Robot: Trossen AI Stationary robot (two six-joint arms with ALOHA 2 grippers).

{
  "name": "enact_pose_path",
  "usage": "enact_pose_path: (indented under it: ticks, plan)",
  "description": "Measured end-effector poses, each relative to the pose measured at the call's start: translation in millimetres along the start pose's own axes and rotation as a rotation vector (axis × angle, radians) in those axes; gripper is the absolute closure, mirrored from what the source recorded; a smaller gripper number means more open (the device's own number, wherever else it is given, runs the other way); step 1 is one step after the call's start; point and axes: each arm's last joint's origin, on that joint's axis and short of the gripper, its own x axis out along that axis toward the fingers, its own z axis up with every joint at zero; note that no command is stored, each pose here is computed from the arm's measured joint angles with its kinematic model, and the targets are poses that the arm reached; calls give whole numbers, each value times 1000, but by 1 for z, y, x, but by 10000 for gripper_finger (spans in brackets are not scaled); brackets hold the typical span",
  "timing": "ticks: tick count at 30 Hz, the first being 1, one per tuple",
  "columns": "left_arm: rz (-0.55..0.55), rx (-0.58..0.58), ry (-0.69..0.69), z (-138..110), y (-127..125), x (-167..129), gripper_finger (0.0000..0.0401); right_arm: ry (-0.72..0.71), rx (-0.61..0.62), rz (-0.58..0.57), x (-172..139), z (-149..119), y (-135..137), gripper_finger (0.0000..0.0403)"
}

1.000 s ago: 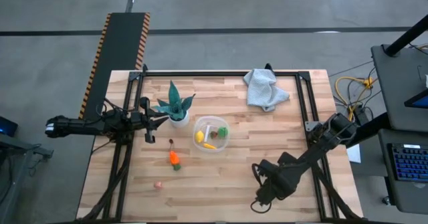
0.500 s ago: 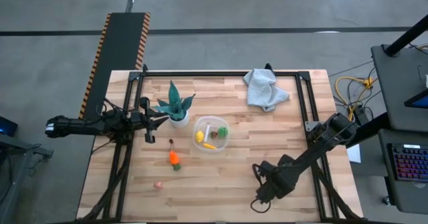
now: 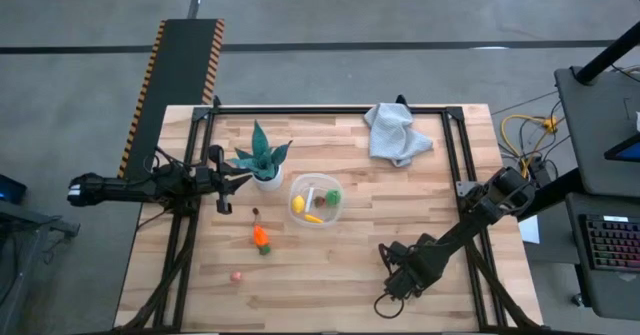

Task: Pick and placing Produce into tupperware
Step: Put the green cabbage into the container

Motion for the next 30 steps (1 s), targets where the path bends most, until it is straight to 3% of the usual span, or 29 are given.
enact_pose_path:
  ticks: [18,30]
  plan:
    - [0,1,2,0,0,0,353,-3,-17,7,-1,0,2,198]
    - [0,0,2,0,0,0,353,-9,-64,11,-4,0,4,199]
